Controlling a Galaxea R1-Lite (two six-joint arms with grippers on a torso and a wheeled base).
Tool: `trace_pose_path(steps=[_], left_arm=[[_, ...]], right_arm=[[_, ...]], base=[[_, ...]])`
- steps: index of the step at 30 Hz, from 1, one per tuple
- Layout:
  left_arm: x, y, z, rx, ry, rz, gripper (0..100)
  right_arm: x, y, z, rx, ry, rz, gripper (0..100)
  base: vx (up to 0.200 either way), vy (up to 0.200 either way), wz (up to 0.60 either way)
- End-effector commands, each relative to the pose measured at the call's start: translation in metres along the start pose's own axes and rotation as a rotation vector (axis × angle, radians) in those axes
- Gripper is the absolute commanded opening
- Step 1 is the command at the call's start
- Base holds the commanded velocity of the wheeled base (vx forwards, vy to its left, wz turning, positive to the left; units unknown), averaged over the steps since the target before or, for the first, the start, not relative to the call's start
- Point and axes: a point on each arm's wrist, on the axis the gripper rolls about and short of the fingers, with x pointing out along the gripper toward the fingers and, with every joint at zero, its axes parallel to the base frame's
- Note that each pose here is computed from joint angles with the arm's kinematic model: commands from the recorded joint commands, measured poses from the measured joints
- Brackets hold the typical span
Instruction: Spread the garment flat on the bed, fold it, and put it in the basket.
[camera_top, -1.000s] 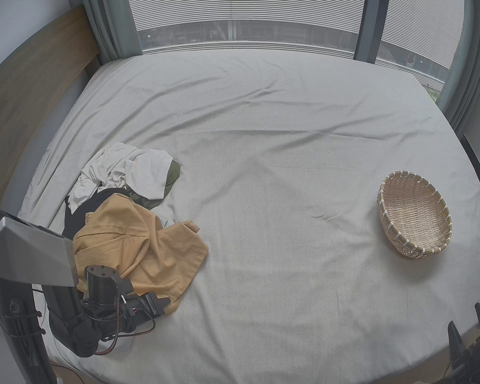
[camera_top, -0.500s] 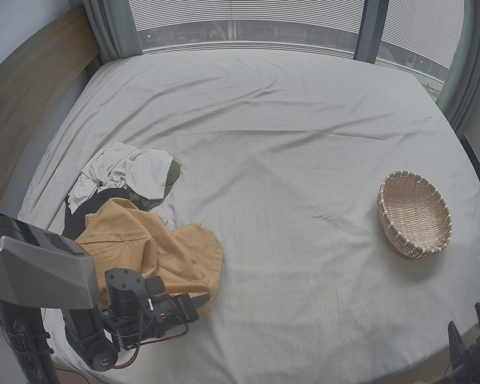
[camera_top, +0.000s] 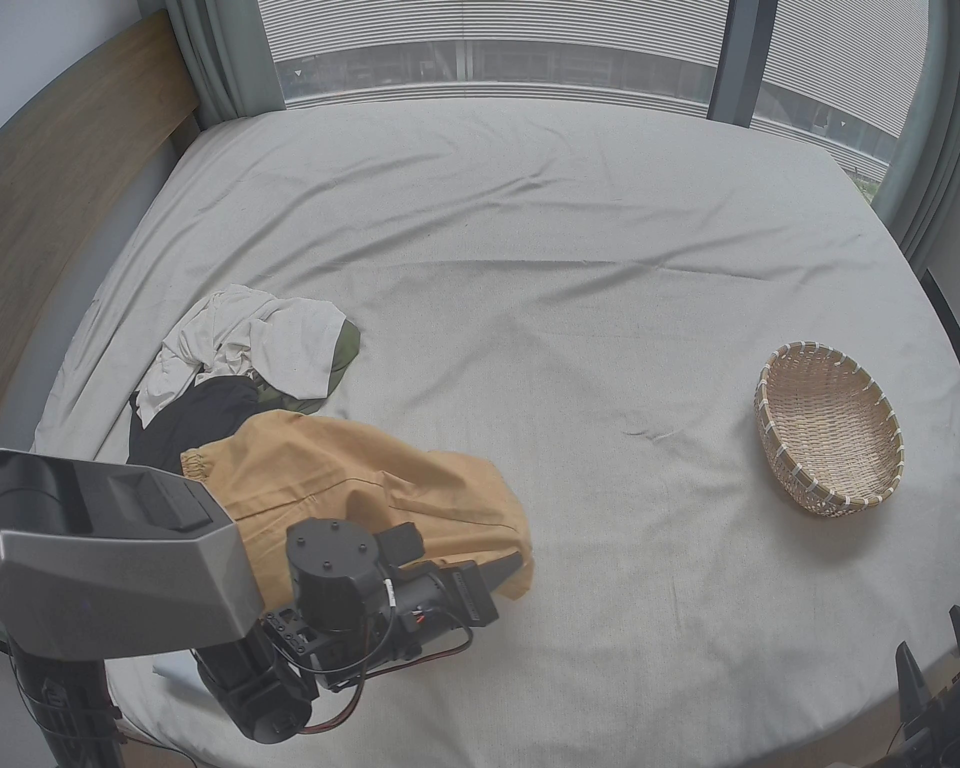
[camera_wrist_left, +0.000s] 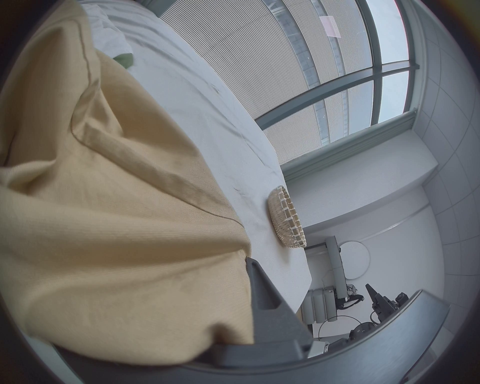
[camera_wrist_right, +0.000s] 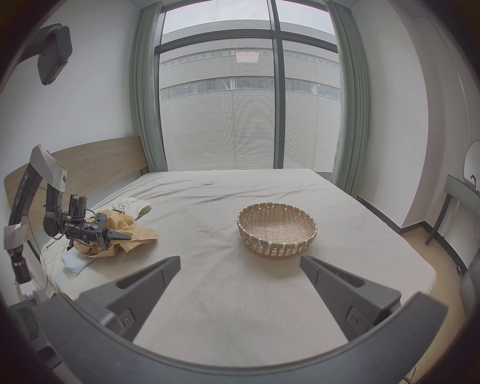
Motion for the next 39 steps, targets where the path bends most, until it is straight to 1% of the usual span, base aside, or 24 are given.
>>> trace_pose_path(steps=[1, 2, 3, 6, 15, 21, 28, 36, 39], left_arm=[[0.020, -0.017, -0.014, 0.018, 0.037, -0.057, 0], [0.020, -0.017, -0.014, 0.018, 0.037, -0.057, 0], [0.030, -0.025, -0.017, 0.025, 0.050, -0.077, 0], [0.042, -0.036, -0.017, 0.029, 0.068, -0.093, 0], [0.073, -0.058, -0.015, 0.038, 0.088, -0.139, 0], [0.083, -0.072, -0.021, 0.047, 0.096, -0.185, 0], [0.097, -0.087, -0.026, 0.053, 0.115, -0.220, 0], [0.115, -0.096, -0.036, 0.058, 0.121, -0.248, 0], [0.119, -0.094, -0.043, 0.060, 0.136, -0.239, 0]], right_arm=[[0.000, 0.000, -0.005, 0.000, 0.006, 0.001, 100], [0.000, 0.000, -0.005, 0.000, 0.006, 0.001, 100], [0.000, 0.000, -0.005, 0.000, 0.006, 0.001, 100], [0.000, 0.000, -0.005, 0.000, 0.006, 0.001, 100], [0.000, 0.000, -0.005, 0.000, 0.006, 0.001, 100], [0.000, 0.000, -0.005, 0.000, 0.006, 0.001, 100], [0.000, 0.000, -0.005, 0.000, 0.006, 0.001, 100], [0.000, 0.000, -0.005, 0.000, 0.006, 0.001, 100], [0.000, 0.000, -0.005, 0.002, 0.004, 0.001, 100]], base=[[0.000, 0.000, 0.00], [0.000, 0.000, 0.00], [0.000, 0.000, 0.00], [0.000, 0.000, 0.00], [0.000, 0.000, 0.00], [0.000, 0.000, 0.00], [0.000, 0.000, 0.00], [0.000, 0.000, 0.00], [0.000, 0.000, 0.00]])
